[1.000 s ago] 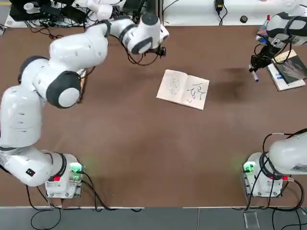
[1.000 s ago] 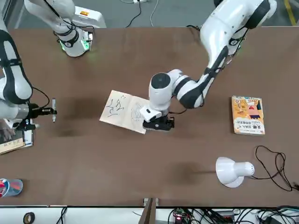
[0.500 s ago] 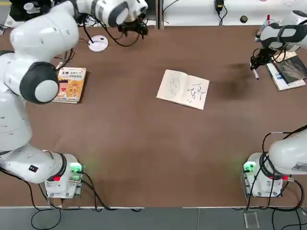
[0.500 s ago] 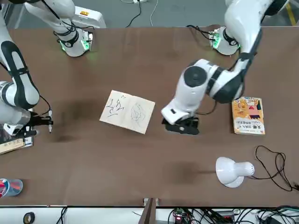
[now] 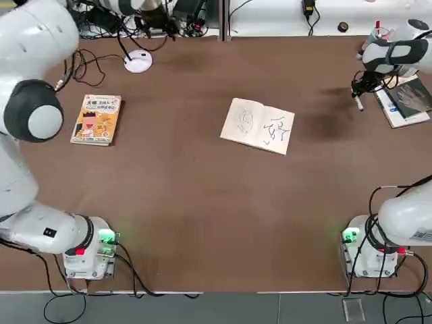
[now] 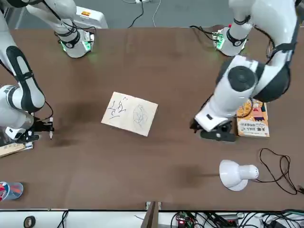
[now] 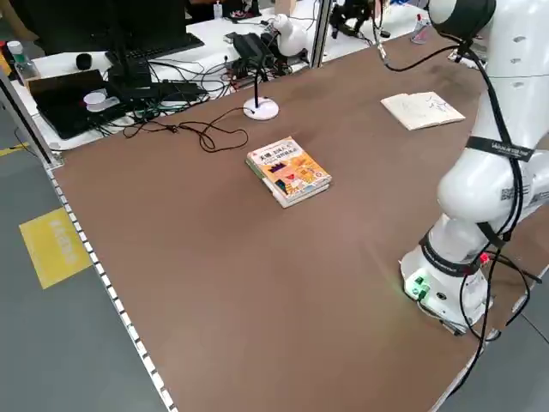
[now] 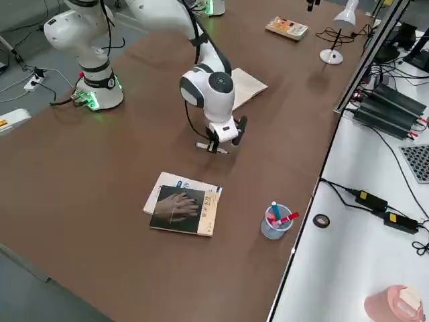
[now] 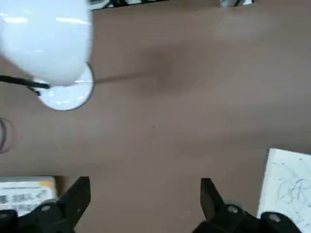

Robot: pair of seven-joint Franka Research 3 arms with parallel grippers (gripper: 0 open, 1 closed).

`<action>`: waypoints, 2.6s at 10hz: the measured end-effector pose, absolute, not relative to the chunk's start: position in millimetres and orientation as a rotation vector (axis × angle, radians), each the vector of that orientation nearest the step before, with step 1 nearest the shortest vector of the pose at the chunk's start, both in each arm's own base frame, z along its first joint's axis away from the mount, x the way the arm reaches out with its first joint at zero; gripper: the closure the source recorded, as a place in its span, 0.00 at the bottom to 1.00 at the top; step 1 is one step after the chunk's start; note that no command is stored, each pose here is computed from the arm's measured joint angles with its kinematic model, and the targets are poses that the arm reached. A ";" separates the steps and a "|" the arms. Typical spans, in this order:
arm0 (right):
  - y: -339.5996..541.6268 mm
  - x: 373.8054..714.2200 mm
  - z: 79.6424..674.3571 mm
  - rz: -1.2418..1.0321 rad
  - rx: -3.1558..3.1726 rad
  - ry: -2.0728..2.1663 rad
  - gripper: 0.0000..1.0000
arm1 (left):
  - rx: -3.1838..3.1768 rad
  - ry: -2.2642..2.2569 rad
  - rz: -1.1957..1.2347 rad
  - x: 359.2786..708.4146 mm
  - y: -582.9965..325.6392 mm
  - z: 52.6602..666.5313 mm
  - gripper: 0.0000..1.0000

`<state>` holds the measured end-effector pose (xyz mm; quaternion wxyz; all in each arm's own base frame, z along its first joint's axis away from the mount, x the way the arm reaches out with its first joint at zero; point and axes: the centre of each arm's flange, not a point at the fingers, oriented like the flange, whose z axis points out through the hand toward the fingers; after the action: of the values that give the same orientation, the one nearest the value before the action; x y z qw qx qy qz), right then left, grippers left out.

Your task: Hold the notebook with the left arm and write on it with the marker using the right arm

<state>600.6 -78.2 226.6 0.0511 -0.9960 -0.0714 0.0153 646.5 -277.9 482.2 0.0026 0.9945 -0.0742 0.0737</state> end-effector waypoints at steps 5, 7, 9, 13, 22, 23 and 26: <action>-86.6 600.2 215.3 0.029 -3.047 -0.208 0.83 | 3.166 -0.250 0.099 643.3 -180.6 532.1 0.00; -86.1 600.2 212.0 0.029 -3.048 -0.209 0.82 | 3.176 -0.242 0.034 634.2 -157.6 547.1 0.00; -85.6 600.1 210.9 0.031 -3.047 -0.210 0.77 | 3.193 -0.252 0.018 629.1 -135.1 560.7 0.00; -85.5 600.1 210.5 0.032 -3.048 -0.211 0.52 | 3.199 -0.225 -0.044 616.4 -84.4 583.5 0.00; -61.4 608.3 232.2 0.115 -3.029 -0.138 0.51 | 3.199 -0.170 -0.058 565.8 -53.8 612.1 0.00; -43.9 614.2 249.9 0.152 -3.021 -0.105 0.51 | 3.198 -0.162 -0.058 560.2 -50.4 613.8 0.00; 16.0 624.3 316.4 0.180 -3.019 -0.025 0.41 | 3.198 -0.140 -0.102 543.9 -41.1 618.8 0.00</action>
<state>624.3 16.0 316.4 0.0586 -0.9965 -0.0083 0.0594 543.9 -41.1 618.8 -0.0304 0.9981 -0.0436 -0.0317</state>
